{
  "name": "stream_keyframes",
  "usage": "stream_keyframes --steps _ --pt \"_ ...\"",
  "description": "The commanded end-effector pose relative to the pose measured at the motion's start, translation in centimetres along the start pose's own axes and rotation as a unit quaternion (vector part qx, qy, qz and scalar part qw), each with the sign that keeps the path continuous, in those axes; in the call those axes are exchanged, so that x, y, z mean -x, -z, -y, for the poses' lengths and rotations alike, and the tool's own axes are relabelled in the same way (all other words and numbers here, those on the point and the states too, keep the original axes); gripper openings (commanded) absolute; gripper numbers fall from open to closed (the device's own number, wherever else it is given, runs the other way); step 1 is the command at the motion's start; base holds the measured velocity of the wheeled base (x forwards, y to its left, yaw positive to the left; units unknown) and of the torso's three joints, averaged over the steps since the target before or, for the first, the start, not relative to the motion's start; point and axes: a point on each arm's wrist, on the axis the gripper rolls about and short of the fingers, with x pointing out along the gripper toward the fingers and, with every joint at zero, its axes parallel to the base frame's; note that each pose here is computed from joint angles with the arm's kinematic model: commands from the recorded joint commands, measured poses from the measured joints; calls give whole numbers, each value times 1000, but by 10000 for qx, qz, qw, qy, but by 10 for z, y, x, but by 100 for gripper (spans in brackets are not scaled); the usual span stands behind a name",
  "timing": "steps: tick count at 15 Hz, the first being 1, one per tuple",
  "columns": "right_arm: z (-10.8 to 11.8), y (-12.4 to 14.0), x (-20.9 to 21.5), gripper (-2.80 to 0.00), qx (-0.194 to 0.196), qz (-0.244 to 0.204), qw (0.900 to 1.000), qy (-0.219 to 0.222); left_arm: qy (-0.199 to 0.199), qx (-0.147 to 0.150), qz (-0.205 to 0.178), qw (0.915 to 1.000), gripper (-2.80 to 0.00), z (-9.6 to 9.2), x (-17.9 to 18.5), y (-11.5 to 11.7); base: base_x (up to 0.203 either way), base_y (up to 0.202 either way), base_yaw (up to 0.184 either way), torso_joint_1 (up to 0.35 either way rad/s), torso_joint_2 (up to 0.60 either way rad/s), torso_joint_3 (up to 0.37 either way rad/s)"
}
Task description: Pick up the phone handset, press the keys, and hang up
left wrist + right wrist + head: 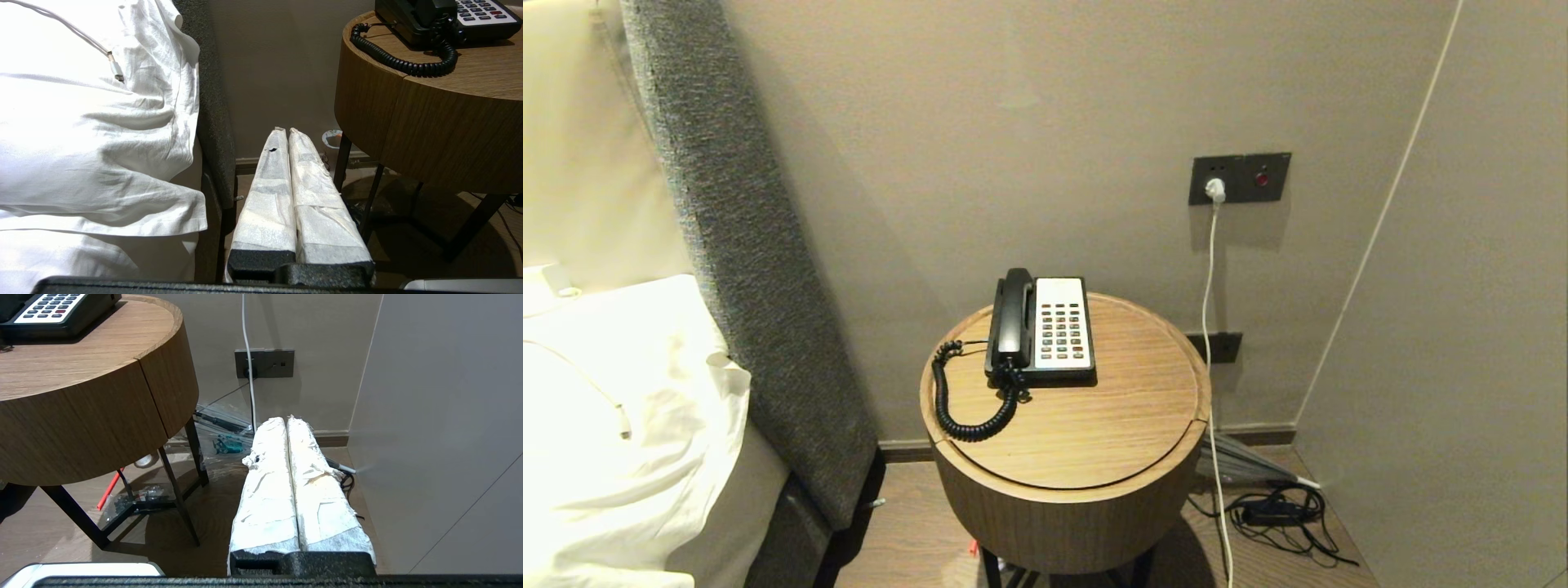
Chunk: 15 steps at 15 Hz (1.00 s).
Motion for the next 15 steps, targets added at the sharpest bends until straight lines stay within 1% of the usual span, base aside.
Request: stream_keyframes --steps 1,15 --pt "0 0 0 -280 2 -4 10000 0 0 -19 -8 10000 -280 0 0 0 0 0 0 11 2 27" --pt "0 0 0 -280 -13 -13 10000 -1 -24 -35 -2 10000 -280 0 0 0 0 0 0 0 0 0"
